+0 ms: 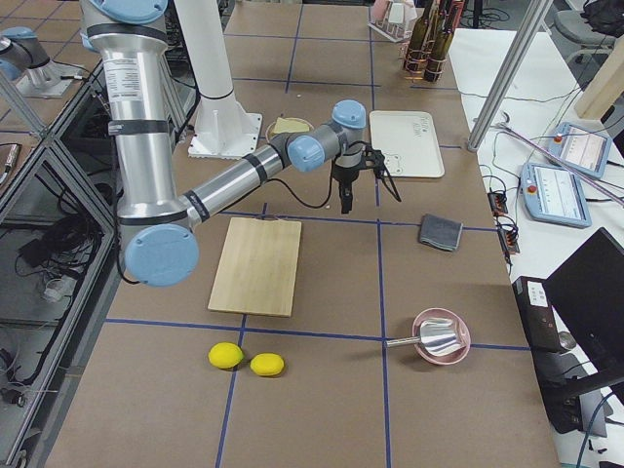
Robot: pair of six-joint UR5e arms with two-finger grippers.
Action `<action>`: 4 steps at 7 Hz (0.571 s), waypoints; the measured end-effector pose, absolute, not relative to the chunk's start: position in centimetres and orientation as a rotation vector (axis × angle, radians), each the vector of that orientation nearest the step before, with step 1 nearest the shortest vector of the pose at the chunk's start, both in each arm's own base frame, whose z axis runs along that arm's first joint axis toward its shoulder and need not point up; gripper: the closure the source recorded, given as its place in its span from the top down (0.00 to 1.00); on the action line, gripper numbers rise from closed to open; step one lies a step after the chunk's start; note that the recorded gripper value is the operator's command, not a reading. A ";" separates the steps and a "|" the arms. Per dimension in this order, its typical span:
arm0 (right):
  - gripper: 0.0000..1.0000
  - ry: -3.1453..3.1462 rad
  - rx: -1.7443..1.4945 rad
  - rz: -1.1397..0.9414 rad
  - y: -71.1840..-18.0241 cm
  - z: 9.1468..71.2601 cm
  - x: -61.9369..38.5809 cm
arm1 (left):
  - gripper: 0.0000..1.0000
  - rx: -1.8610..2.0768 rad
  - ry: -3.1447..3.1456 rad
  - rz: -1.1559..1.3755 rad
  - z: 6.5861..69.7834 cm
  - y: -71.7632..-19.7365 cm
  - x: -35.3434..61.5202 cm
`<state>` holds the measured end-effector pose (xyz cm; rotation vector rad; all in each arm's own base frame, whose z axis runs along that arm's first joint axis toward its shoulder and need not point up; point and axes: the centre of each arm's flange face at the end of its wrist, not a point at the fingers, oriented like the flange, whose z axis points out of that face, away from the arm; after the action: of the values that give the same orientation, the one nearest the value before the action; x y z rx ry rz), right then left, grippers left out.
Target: Make sandwich and place on tray
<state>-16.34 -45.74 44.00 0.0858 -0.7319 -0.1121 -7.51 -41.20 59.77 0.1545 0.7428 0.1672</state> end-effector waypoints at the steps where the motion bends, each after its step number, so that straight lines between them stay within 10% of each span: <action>1: 1.00 -0.691 0.098 -0.163 -43.9 48.7 -9.7 | 1.00 0.173 0.740 0.190 58.6 -42.4 -6.9; 4: 1.00 -0.624 0.091 -0.210 -34.8 60.7 6.3 | 1.00 0.263 0.744 0.337 52.6 -46.5 -2.3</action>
<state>6.29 -34.78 60.66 0.0907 -0.6242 -0.2102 -2.29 -46.47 52.62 0.2626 0.7436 0.3369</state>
